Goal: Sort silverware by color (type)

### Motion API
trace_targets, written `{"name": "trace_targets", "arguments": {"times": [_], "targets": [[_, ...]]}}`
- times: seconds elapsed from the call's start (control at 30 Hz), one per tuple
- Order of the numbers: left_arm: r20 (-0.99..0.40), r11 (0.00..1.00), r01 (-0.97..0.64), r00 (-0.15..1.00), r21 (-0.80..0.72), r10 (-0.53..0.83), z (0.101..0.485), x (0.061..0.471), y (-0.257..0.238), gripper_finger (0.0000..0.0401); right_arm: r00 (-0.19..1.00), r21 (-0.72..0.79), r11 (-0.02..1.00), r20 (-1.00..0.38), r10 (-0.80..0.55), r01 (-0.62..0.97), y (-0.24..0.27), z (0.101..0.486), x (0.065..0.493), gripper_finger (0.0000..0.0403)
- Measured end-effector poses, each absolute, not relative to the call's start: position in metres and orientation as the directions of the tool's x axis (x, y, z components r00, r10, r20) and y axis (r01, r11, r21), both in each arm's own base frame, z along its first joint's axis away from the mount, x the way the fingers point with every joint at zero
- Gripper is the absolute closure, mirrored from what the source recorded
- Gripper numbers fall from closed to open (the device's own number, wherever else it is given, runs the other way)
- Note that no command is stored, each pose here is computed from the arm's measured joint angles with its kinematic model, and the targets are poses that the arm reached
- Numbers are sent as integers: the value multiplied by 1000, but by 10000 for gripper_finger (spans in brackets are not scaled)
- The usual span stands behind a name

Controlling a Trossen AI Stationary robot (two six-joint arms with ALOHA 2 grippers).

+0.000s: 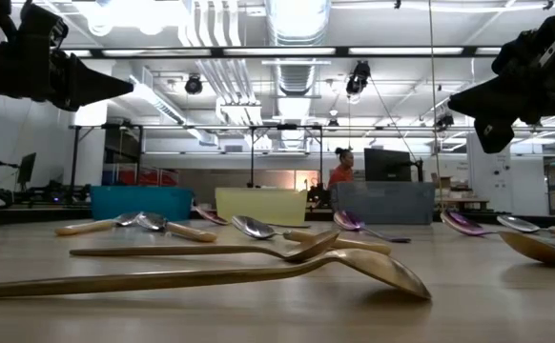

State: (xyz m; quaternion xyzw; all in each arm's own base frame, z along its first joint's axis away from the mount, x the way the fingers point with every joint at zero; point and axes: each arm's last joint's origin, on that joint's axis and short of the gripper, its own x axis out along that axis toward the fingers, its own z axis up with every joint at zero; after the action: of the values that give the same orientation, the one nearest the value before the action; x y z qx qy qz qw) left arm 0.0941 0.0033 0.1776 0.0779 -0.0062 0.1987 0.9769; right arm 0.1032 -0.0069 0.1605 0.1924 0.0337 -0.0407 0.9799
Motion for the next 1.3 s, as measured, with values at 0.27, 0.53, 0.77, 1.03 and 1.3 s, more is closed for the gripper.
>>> {"name": "trace_targets", "arguments": {"times": [0.27, 0.53, 0.77, 1.03, 1.3], "targets": [[43, 909, -389, 921, 150, 387, 178, 94, 3, 401, 994, 374, 923, -81, -67, 92, -7, 160, 103, 374], [43, 909, -389, 921, 149, 387, 178, 94, 3, 401, 994, 160, 982, -55, -95, 103, -8, 163, 103, 374], [47, 890, -387, 920, 241, 388, 178, 94, 3, 401, 994, 52, 995, 70, -86, 82, -7, 175, 103, 374], [135, 910, -403, 911, 100, 389, 187, 93, 3, 401, 986, 226, 972, 136, -96, 63, -8, 185, 104, 374], [382, 901, -284, 832, -328, 402, 214, 85, 5, 401, 964, 161, 968, 153, -216, 191, -12, 227, 110, 374]]}}
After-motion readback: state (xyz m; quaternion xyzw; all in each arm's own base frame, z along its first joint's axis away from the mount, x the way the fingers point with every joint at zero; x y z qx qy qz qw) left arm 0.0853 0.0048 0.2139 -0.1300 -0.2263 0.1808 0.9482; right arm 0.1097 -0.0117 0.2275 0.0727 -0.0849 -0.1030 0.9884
